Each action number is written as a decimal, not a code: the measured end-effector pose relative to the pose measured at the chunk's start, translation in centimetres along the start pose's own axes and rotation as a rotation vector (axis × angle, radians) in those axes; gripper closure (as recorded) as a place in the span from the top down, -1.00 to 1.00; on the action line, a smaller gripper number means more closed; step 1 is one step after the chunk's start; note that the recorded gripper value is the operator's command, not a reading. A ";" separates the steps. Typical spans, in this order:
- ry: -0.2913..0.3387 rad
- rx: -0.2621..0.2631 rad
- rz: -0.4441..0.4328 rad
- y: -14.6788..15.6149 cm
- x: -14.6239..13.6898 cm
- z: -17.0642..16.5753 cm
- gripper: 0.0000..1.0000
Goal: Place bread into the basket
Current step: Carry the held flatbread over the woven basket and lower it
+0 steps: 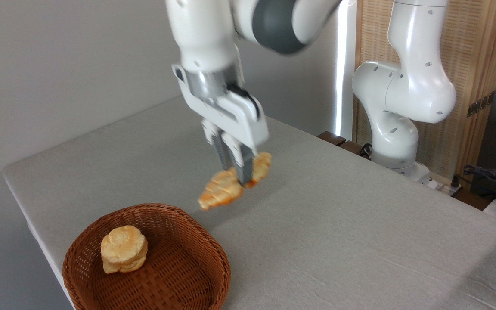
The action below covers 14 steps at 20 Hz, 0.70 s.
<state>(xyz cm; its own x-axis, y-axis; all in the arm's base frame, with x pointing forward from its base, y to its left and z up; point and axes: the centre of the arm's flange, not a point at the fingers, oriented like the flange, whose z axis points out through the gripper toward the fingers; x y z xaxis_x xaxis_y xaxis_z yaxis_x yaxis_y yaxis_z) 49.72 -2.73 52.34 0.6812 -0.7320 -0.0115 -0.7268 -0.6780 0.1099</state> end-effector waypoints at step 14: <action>0.179 0.161 -0.042 -11.7 8.6 1.0 0.55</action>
<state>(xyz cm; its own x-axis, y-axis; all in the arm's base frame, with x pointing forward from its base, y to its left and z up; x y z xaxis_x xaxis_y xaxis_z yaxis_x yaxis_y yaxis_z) 63.95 -1.14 50.01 0.7054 -0.6892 0.1656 -0.6923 -0.7200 -0.0474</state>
